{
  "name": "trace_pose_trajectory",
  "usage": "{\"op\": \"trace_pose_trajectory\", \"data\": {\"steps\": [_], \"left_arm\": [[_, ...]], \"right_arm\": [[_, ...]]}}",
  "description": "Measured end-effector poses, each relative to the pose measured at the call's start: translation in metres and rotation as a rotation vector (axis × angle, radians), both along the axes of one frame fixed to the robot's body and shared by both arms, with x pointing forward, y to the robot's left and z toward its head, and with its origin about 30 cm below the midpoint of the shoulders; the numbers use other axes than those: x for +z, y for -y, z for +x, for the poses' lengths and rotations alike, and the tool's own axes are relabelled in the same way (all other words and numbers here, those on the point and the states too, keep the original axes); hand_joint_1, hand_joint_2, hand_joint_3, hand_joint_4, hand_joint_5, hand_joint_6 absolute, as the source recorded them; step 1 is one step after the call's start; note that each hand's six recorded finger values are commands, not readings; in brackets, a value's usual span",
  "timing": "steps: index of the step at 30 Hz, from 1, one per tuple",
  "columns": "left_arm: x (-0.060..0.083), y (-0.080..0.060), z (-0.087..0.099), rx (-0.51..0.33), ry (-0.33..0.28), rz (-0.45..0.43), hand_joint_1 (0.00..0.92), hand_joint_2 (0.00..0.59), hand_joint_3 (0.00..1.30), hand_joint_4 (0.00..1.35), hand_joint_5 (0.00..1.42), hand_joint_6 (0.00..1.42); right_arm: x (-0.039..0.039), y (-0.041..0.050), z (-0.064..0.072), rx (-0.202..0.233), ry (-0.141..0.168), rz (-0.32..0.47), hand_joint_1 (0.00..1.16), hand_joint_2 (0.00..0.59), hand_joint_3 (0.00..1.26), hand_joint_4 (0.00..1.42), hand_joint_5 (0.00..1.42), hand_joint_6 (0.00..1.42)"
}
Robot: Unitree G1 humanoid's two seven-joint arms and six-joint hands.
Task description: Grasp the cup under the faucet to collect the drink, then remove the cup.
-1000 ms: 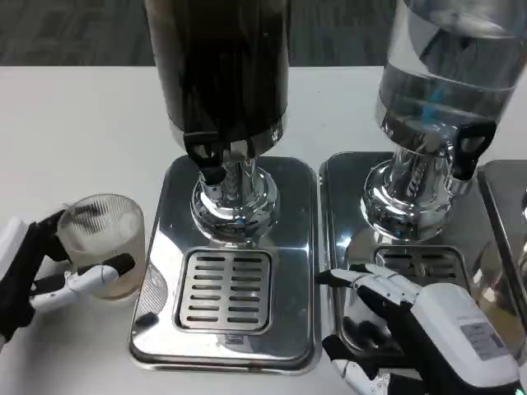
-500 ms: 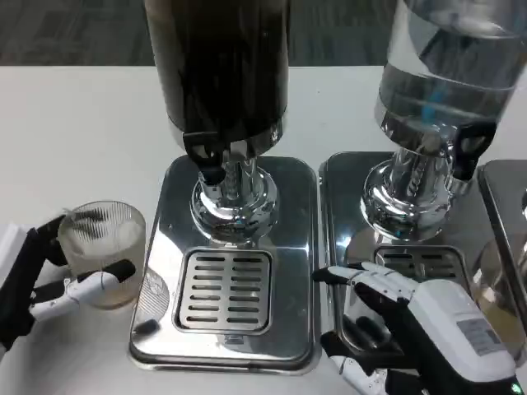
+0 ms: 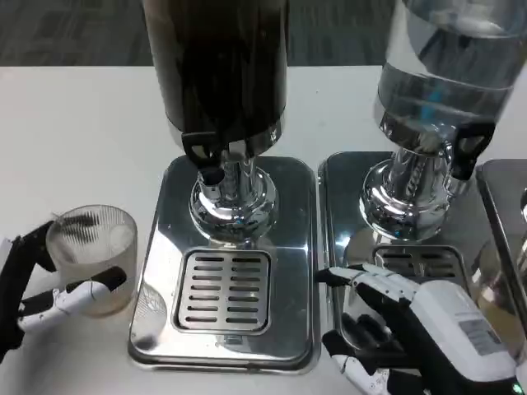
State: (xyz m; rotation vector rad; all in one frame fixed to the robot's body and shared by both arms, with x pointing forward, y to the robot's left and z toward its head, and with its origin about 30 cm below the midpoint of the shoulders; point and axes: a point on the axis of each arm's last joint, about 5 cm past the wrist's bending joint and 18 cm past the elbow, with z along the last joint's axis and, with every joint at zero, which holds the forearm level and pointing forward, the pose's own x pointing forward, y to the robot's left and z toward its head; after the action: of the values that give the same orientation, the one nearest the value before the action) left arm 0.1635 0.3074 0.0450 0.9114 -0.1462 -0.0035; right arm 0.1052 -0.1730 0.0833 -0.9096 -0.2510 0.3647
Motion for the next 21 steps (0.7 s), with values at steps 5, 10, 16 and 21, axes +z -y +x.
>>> {"op": "trace_pose_trajectory", "data": {"steps": [5,10,16,21], "left_arm": [[0.0020,-0.0011,-0.0025,0.000,0.031,-0.016,0.293,0.199,0.44,0.47,0.71,0.70],[0.0052,0.0006,-0.0004,-0.022,0.065,-0.026,0.299,0.197,0.44,0.47,0.71,0.70],[0.0084,0.0011,0.0017,-0.033,0.095,-0.034,0.302,0.197,0.44,0.47,0.71,0.70],[0.0089,0.0031,0.0030,-0.048,0.099,-0.041,0.300,0.202,0.44,0.47,0.71,0.71]], "right_arm": [[-0.0002,0.0003,-0.0013,-0.002,-0.004,0.001,0.48,0.398,0.27,0.28,0.20,0.28],[-0.0002,0.0004,-0.0014,-0.003,-0.004,0.002,0.48,0.399,0.27,0.28,0.20,0.28],[-0.0002,0.0006,-0.0015,-0.004,-0.004,0.001,0.49,0.394,0.27,0.28,0.21,0.28],[0.0000,0.0005,-0.0015,-0.005,-0.004,0.003,0.49,0.393,0.27,0.28,0.21,0.28]]}}
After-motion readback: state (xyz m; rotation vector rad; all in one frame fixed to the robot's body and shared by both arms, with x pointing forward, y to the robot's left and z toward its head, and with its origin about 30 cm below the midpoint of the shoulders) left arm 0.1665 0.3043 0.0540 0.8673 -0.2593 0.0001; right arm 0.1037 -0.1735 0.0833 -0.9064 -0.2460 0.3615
